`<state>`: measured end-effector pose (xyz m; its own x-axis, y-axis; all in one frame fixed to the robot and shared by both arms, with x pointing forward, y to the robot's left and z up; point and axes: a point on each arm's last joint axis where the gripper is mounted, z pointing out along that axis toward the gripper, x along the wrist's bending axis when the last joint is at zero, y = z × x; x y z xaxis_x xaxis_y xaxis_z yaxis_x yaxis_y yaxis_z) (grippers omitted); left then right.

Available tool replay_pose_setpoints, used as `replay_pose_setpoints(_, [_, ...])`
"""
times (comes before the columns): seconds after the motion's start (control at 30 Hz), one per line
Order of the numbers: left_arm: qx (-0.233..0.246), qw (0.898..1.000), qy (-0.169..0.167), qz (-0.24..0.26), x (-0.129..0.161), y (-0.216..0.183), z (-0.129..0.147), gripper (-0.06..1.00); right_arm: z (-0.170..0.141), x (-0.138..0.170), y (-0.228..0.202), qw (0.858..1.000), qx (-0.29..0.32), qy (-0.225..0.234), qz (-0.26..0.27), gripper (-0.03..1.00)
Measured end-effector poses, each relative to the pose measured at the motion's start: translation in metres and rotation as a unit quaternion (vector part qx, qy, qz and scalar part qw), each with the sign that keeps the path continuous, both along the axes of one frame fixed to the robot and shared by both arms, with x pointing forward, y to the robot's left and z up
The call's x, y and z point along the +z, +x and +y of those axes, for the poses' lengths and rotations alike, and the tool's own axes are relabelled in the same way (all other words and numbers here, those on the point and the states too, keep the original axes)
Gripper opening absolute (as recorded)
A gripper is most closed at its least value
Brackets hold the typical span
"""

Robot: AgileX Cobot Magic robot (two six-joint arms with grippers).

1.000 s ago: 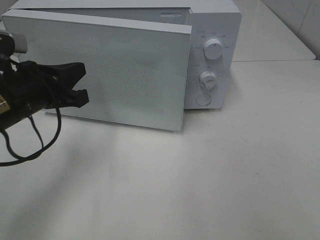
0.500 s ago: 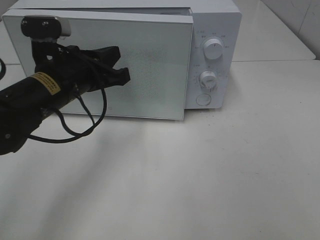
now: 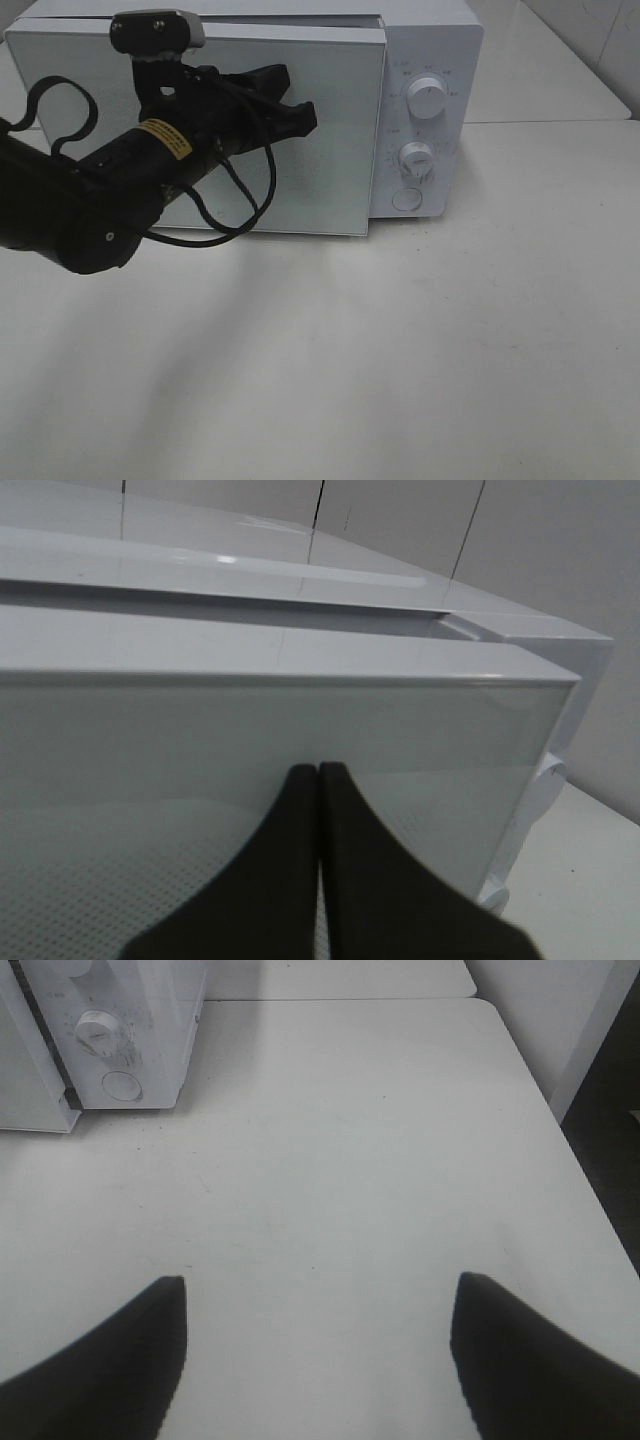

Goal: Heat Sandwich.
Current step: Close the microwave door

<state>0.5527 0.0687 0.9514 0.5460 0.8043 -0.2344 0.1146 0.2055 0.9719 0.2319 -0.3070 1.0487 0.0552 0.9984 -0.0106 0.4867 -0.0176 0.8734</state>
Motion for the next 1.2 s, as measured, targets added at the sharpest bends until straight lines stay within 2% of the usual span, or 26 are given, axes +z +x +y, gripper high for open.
replay_pose_setpoints(0.53, [-0.023,1.0,0.003,-0.009,-0.004,0.022,-0.032,0.0,0.0,0.0,0.0,1.0,0.0,0.0,0.0,0.71])
replay_pose_setpoints(0.63, [-0.031,0.999,0.011,-0.008,-0.004,0.026,-0.037,0.0,0.0,0.0,0.0,1.0,0.0,0.0,0.0,0.71])
replay_pose_setpoints(1.2, [-0.025,0.999,0.037,-0.017,-0.003,0.034,-0.032,0.0,0.0,0.0,0.0,1.0,0.0,0.0,0.0,0.71])
